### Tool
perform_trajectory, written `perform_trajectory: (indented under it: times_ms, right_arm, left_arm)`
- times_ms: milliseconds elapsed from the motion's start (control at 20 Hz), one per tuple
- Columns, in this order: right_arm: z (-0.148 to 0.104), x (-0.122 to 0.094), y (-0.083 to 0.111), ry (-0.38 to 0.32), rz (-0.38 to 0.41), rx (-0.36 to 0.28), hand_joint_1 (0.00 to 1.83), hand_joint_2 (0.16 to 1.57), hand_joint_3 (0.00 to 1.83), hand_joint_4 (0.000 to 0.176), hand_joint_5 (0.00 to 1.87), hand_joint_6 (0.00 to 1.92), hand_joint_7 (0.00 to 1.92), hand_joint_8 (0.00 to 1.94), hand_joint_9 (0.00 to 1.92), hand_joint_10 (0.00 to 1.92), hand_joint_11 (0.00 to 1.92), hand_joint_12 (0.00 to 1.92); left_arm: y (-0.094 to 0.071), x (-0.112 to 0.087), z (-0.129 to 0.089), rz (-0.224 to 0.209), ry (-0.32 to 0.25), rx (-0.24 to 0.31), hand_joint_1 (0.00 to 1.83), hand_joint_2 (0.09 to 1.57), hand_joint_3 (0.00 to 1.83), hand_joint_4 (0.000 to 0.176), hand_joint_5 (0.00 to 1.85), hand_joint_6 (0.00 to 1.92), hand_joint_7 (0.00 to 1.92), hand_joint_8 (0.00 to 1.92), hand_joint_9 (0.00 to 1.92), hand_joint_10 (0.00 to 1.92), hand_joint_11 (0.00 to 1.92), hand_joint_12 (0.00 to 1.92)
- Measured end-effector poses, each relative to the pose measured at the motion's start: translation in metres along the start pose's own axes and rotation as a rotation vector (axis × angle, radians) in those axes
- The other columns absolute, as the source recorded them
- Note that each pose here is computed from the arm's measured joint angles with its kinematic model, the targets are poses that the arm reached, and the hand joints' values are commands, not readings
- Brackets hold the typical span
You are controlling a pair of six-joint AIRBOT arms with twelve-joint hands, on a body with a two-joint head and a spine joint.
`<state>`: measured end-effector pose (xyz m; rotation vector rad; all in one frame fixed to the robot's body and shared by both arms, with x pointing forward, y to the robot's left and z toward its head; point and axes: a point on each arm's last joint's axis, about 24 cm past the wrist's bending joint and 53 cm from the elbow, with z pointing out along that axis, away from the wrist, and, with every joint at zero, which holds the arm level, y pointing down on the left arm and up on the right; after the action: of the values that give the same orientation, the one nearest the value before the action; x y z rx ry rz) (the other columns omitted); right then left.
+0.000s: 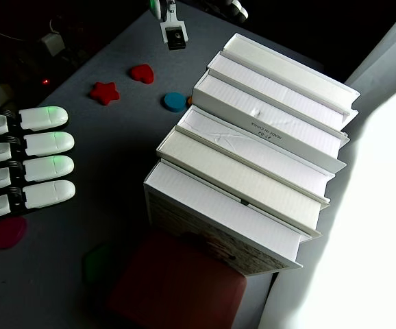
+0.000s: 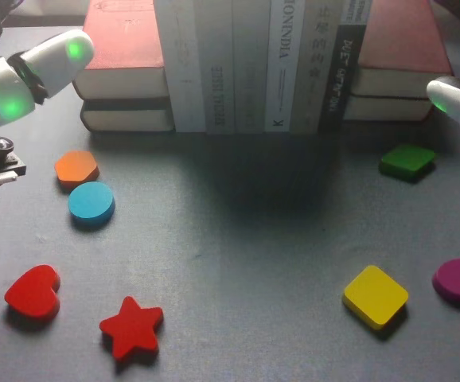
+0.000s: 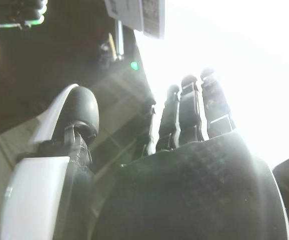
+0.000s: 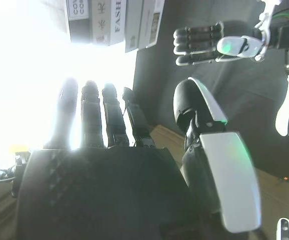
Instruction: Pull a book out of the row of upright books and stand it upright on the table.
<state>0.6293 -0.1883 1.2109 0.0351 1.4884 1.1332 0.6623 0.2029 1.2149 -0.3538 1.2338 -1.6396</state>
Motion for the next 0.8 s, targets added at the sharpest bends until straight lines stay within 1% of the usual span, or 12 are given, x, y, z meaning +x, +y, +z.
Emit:
perform_trajectory:
  times_ms: [50,100,150,200,250,300,450,500,550,600,700,800]
  right_arm:
    - [0.0,0.0,0.0,-0.001,0.001,0.001,0.65,1.38,0.0,0.0,0.0,0.0,0.0,0.0,0.0,0.0,0.0,0.08]
    - [0.0,-0.001,0.0,-0.002,0.001,0.0,0.65,1.37,0.0,0.0,0.0,0.0,0.0,0.0,0.0,0.0,0.0,0.08]
    - [0.0,0.0,0.0,-0.002,0.0,0.0,0.63,1.37,0.0,0.0,0.01,0.0,0.0,0.0,0.0,0.0,0.0,0.08]
    - [0.0,0.0,-0.001,-0.002,0.001,0.001,0.62,1.37,0.0,0.0,0.02,0.0,0.0,0.0,0.0,0.0,0.0,0.16]
    - [0.001,0.0,-0.001,-0.001,0.0,-0.001,0.62,1.36,0.0,0.0,0.02,0.0,0.0,0.0,0.0,0.0,0.0,0.03]
    - [0.003,-0.001,0.0,-0.008,0.002,-0.006,0.58,1.38,0.0,0.0,0.01,0.0,0.0,0.0,0.0,0.0,0.0,0.01]
    - [0.012,-0.013,0.006,-0.041,-0.004,-0.03,0.4,1.41,0.01,0.0,0.01,0.0,0.0,0.0,0.0,0.0,0.0,0.0]
    - [0.017,-0.019,0.007,-0.055,-0.007,-0.035,0.39,1.41,0.01,0.0,0.0,0.0,0.0,0.0,0.0,0.0,0.0,0.0]
    - [0.02,-0.022,0.008,-0.059,-0.009,-0.038,0.38,1.4,0.01,0.0,0.0,0.0,0.0,0.0,0.0,0.0,0.0,0.0]
    - [0.025,-0.024,0.01,-0.059,-0.02,-0.046,0.38,1.39,0.0,0.0,0.0,0.0,0.0,0.0,0.0,0.0,0.0,0.0]
    - [0.036,-0.026,0.013,-0.058,-0.032,-0.053,0.32,1.37,0.0,0.0,0.02,0.01,0.0,0.0,0.0,0.0,0.0,0.0]
    - [0.051,-0.029,0.013,-0.059,-0.043,-0.049,0.27,1.38,0.0,0.0,0.04,0.01,0.0,0.0,0.0,0.0,0.0,0.0]
  left_arm:
    - [0.0,0.0,0.0,0.0,0.0,0.0,0.37,1.38,0.01,0.007,0.07,0.0,0.01,0.0,0.0,0.0,0.02,0.03]
    - [0.0,0.0,0.0,0.0,0.0,0.0,0.34,1.39,0.01,0.017,0.07,0.0,0.0,0.0,0.0,0.0,0.02,0.03]
    - [0.0,0.0,0.0,0.0,0.0,0.0,0.34,1.39,0.01,0.016,0.07,0.0,0.0,0.0,0.0,0.0,0.02,0.03]
    - [0.0,0.0,0.0,0.0,0.0,-0.001,0.33,1.39,0.01,0.018,0.06,0.0,0.0,0.0,0.0,0.0,0.0,0.03]
    - [0.0,0.0,0.0,0.0,0.0,-0.001,0.33,1.39,0.0,0.019,0.07,0.0,0.0,0.0,0.0,0.0,0.0,0.02]
    - [0.0,0.0,0.0,0.0,0.0,-0.002,0.33,1.39,0.0,0.02,0.07,0.0,0.0,0.0,0.0,0.0,0.0,0.01]
    - [0.002,0.001,0.0,0.001,0.003,-0.009,0.31,1.4,0.0,0.012,0.08,0.0,0.0,0.0,0.0,0.0,0.0,0.0]
    - [0.004,0.002,-0.001,0.001,0.007,-0.014,0.29,1.4,0.0,0.01,0.07,0.0,0.0,0.0,0.0,0.0,0.0,0.0]
    - [0.004,0.002,-0.001,0.002,0.009,-0.015,0.32,1.4,0.0,0.003,0.08,0.0,0.0,0.0,0.0,0.0,0.0,0.0]
    - [0.004,0.003,-0.001,0.002,0.011,-0.018,0.33,1.39,0.0,0.009,0.08,0.0,0.0,0.0,0.0,0.0,0.0,0.0]
    - [0.005,0.004,-0.001,0.003,0.018,-0.02,0.35,1.39,0.0,0.009,0.09,0.0,0.0,0.0,0.0,0.0,0.0,0.0]
    - [0.006,0.005,-0.001,0.006,0.025,-0.026,0.29,1.39,0.0,0.026,0.08,0.0,0.0,0.0,0.0,0.0,0.0,0.0]
